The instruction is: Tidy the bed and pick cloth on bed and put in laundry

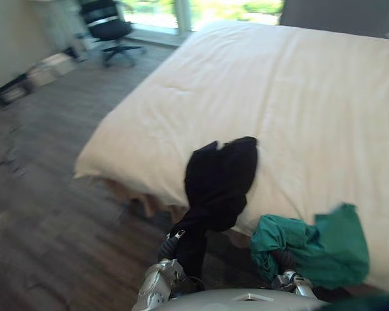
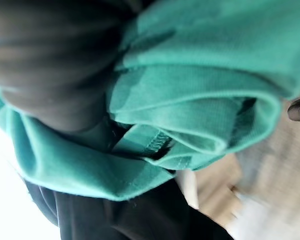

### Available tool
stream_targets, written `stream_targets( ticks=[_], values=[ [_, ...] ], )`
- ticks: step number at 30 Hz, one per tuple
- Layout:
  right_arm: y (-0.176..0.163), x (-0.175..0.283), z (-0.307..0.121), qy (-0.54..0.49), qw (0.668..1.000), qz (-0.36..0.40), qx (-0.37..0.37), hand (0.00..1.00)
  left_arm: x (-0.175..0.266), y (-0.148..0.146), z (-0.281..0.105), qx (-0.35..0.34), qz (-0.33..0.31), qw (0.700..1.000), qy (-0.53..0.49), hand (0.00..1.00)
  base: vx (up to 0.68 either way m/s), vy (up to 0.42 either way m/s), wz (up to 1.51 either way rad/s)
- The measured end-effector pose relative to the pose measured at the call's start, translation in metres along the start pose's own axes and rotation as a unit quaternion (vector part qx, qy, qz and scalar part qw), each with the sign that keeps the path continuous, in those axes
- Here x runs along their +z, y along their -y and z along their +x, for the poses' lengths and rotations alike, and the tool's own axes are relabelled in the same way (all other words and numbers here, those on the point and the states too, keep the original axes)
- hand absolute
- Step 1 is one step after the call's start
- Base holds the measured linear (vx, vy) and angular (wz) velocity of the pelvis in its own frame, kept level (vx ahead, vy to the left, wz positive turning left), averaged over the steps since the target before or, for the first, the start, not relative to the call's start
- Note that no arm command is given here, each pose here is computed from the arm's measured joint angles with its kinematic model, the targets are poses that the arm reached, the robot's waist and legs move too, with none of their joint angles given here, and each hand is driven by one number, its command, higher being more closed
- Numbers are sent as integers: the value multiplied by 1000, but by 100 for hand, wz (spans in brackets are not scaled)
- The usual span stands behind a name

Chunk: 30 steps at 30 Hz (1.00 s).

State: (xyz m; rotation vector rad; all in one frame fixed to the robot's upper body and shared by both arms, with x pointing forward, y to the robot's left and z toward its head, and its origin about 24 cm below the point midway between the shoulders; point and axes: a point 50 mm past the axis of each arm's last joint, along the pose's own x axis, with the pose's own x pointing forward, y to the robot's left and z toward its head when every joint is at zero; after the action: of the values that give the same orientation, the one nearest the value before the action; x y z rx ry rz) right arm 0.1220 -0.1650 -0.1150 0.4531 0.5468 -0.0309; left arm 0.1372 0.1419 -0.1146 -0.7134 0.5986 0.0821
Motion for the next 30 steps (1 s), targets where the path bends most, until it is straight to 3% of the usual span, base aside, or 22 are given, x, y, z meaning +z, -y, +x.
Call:
stream_targets(
  ticks=[5,10,19,30],
  values=[
    [-24,4,10,-12,998,-16,64,100,13,-4,-2,16,4,1000,25,100,89,19,70],
    [-12,-15,-7,-55,998,-15,41,100,12,-9,-10,32,3,999,39,100,145,76,92],
    [-15,-8,-12,-36,998,-24,53,100,10,-8,-13,59,-2,998,32,100,5,-18,45],
    [-42,-16,-22,-44,993,-47,99,100,25,-1,-6,77,18,996,39,100,84,12,38]
  ],
)
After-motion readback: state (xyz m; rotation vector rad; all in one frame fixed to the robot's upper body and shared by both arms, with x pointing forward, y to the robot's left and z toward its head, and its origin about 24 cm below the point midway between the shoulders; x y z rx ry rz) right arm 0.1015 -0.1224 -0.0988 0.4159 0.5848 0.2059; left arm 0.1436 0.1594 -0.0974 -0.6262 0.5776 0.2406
